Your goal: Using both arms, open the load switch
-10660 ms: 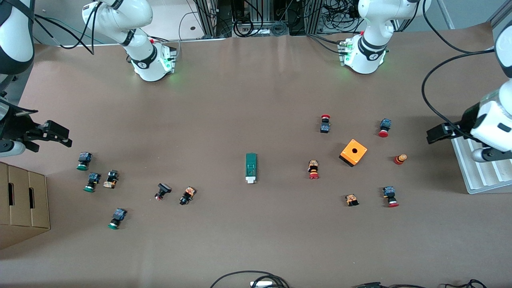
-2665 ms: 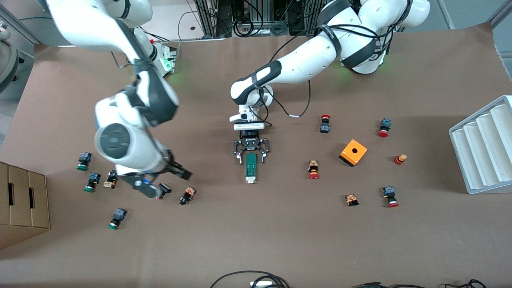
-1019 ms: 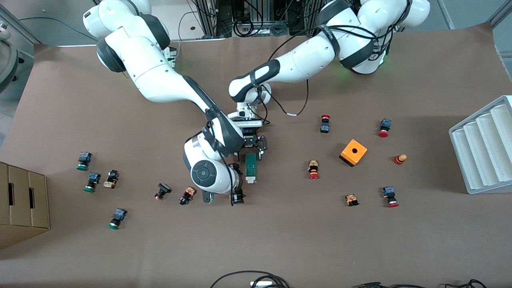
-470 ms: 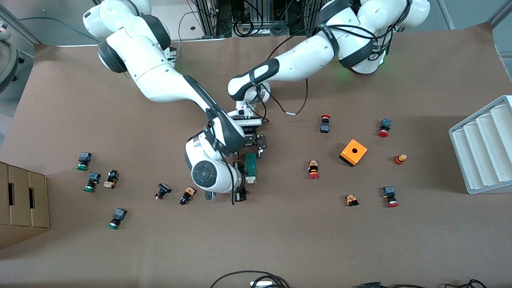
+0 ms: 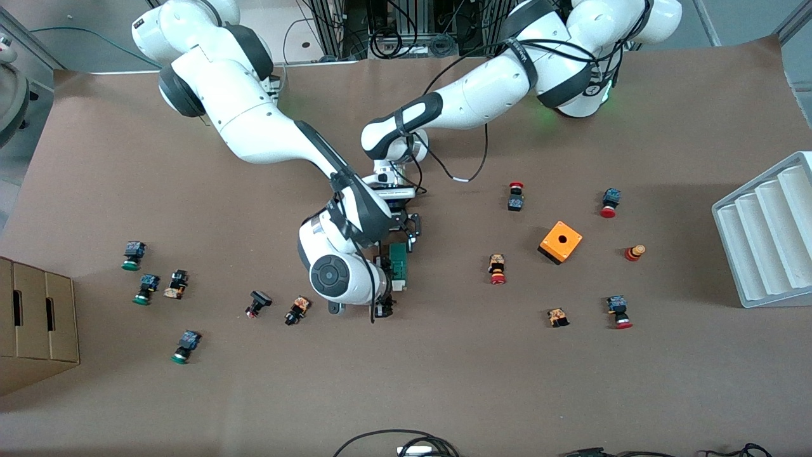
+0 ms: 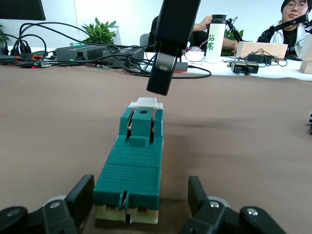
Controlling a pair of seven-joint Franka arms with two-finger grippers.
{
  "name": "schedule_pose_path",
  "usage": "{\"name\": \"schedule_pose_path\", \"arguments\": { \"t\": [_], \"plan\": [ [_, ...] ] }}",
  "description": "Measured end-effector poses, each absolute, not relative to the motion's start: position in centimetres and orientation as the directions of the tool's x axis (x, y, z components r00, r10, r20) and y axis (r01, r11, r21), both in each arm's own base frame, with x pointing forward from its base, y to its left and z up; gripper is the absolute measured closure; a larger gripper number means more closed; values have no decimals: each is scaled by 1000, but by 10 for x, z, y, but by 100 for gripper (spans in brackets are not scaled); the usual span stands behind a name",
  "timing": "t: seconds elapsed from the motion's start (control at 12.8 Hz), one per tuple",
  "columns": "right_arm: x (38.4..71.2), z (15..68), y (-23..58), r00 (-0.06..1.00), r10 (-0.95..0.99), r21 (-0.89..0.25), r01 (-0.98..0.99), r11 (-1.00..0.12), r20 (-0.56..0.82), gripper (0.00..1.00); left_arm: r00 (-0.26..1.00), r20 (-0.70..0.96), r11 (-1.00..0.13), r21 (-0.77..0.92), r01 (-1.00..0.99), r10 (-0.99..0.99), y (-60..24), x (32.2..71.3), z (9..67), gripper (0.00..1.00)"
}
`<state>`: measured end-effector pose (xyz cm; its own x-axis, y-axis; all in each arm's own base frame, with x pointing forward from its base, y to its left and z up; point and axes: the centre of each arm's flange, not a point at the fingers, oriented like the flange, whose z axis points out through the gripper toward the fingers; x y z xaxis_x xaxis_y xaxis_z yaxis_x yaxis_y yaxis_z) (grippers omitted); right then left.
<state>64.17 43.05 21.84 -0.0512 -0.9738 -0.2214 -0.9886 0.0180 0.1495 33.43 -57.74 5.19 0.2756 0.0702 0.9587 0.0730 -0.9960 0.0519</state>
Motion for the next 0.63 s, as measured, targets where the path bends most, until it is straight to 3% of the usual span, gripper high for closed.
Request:
{"name": "schedule_pose_path", "arguments": {
  "t": [0.39, 0.47, 0.55, 0.63],
  "plan": [
    [633, 212, 445, -73, -973, 151, -988, 40, -218, 39, 275, 959, -996, 52, 75, 71, -578, 334, 52, 22],
    [633, 212, 445, -79, -972, 154, -987, 45, -220, 41, 275, 959, -996, 53, 76, 72, -578, 333, 53, 26],
    [633, 212, 445, -89, -969, 161, -986, 53, -228, 47, 273, 959, -995, 50, 90, 73, -577, 332, 53, 37],
    [633, 212, 445, -93, -968, 163, -985, 55, -232, 48, 272, 959, -995, 50, 91, 73, -577, 331, 53, 38]
  ]
}}
